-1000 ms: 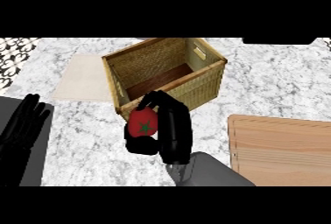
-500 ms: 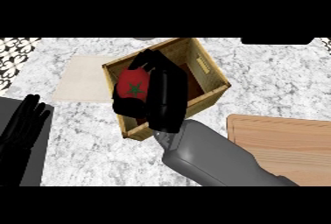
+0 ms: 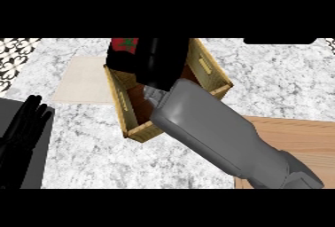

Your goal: Pick the tomato from the cutting board and place it in the basket

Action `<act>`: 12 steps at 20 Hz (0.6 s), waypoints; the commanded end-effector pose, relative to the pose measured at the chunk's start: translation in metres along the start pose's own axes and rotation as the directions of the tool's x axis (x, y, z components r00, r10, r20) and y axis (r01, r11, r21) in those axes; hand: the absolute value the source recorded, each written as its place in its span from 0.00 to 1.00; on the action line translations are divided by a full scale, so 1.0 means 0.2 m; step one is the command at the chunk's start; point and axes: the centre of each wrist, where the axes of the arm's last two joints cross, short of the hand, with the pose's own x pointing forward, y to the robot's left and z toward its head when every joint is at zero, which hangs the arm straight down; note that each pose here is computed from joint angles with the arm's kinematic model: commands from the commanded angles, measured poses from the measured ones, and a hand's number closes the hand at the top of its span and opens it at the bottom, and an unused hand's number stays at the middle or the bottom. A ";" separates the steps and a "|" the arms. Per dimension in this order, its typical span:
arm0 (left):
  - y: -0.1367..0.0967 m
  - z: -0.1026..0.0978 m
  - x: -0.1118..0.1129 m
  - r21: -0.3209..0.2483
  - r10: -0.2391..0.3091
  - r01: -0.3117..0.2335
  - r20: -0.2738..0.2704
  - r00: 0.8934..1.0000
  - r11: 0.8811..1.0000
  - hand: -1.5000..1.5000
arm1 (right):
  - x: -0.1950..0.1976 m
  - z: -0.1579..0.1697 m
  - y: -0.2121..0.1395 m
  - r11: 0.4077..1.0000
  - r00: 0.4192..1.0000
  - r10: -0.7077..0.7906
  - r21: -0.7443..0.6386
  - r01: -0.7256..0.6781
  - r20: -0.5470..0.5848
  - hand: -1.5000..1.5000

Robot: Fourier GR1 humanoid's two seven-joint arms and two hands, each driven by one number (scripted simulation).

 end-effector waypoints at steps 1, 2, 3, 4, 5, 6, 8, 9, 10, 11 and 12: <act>0.03 -0.11 -0.02 0.047 -0.040 0.040 0.013 0.999 0.998 0.50 | 0.12 -0.11 0.02 0.997 0.981 0.040 -0.055 -0.051 -0.188 1.00; 0.02 -0.11 -0.04 0.054 -0.039 0.039 0.004 0.999 0.998 0.50 | 0.13 -0.11 0.03 0.994 0.980 0.082 -0.050 -0.092 -0.183 1.00; 0.01 -0.11 -0.03 0.037 -0.039 0.039 0.006 0.999 0.999 0.50 | 0.17 -0.14 0.02 0.994 0.978 0.082 -0.060 -0.095 -0.192 1.00; 0.02 -0.13 -0.01 0.038 -0.056 0.055 0.017 0.998 0.998 0.50 | 0.15 -0.15 0.05 0.988 0.972 0.128 -0.056 -0.142 -0.197 1.00; 0.02 -0.12 -0.04 0.038 -0.046 0.046 0.010 0.999 0.998 0.50 | 0.21 -0.16 0.03 0.990 0.972 0.113 -0.061 -0.128 -0.207 1.00; 0.00 -0.12 -0.05 0.027 -0.053 0.053 0.017 0.998 0.998 0.50 | 0.21 -0.20 0.04 0.987 0.967 0.123 -0.071 -0.142 -0.222 1.00; 0.04 -0.14 -0.03 0.045 -0.056 0.055 0.017 0.998 0.998 0.50 | 0.17 -0.22 0.08 0.977 0.949 0.176 -0.068 -0.200 -0.260 1.00; 0.00 -0.14 -0.03 0.020 -0.043 0.043 0.016 0.999 0.999 0.50 | 0.16 -0.25 0.08 0.975 0.940 0.187 -0.065 -0.213 -0.285 1.00; 0.01 -0.15 -0.05 0.034 -0.038 0.038 0.002 0.999 0.999 0.50 | 0.19 -0.25 0.08 0.971 0.934 0.208 -0.054 -0.233 -0.290 1.00; 0.01 -0.16 -0.06 0.038 -0.047 0.047 0.011 0.999 0.998 0.50 | 0.18 -0.27 0.08 0.972 0.933 0.199 -0.058 -0.226 -0.298 1.00; -0.01 -0.17 -0.06 0.040 -0.057 0.056 0.012 0.998 0.998 0.50 | 0.24 -0.27 0.06 0.979 0.936 0.171 -0.049 -0.195 -0.307 1.00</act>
